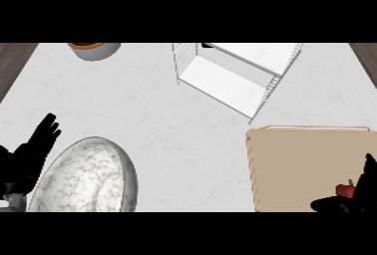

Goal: Pick the bell pepper from the tray and place it in the tiered shelf

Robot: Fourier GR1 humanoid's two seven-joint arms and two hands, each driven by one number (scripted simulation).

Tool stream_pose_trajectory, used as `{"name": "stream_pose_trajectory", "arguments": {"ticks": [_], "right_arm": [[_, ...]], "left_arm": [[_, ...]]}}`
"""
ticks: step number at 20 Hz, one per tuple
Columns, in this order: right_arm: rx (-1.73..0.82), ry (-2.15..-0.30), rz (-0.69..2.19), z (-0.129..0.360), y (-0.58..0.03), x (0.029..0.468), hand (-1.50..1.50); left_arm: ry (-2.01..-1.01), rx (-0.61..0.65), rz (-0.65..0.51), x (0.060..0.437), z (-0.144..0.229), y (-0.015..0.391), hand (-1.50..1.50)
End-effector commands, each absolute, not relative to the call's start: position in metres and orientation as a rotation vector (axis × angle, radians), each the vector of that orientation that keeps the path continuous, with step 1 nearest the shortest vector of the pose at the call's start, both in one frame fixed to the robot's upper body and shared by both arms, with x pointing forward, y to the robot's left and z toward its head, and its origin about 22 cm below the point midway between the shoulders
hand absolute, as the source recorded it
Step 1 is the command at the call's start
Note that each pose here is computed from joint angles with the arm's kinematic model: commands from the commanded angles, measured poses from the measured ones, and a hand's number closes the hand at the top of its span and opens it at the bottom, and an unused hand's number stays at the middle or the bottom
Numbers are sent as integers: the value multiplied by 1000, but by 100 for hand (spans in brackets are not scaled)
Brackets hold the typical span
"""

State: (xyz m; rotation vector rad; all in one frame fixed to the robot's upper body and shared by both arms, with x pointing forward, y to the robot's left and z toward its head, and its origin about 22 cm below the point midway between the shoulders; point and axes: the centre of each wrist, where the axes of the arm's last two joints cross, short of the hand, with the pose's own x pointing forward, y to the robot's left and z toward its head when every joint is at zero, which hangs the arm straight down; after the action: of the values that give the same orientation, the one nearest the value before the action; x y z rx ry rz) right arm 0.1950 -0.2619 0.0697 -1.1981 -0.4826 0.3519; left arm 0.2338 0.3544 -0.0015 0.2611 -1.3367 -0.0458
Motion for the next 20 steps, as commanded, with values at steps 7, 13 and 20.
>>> {"name": "stream_pose_trajectory", "arguments": {"ticks": [7, 13, 20], "right_arm": [[-1192, -352, 368, 46, -290, 188, -150], [-1210, -377, 348, 42, -314, 199, -150], [-1164, -359, 358, 2, -299, 196, -150]], "left_arm": [[-1333, 279, -36, 241, 10, 338, 0], [-1318, 247, -50, 217, -9, 348, 0], [-1333, 257, -35, 227, -8, 367, 0]]}}
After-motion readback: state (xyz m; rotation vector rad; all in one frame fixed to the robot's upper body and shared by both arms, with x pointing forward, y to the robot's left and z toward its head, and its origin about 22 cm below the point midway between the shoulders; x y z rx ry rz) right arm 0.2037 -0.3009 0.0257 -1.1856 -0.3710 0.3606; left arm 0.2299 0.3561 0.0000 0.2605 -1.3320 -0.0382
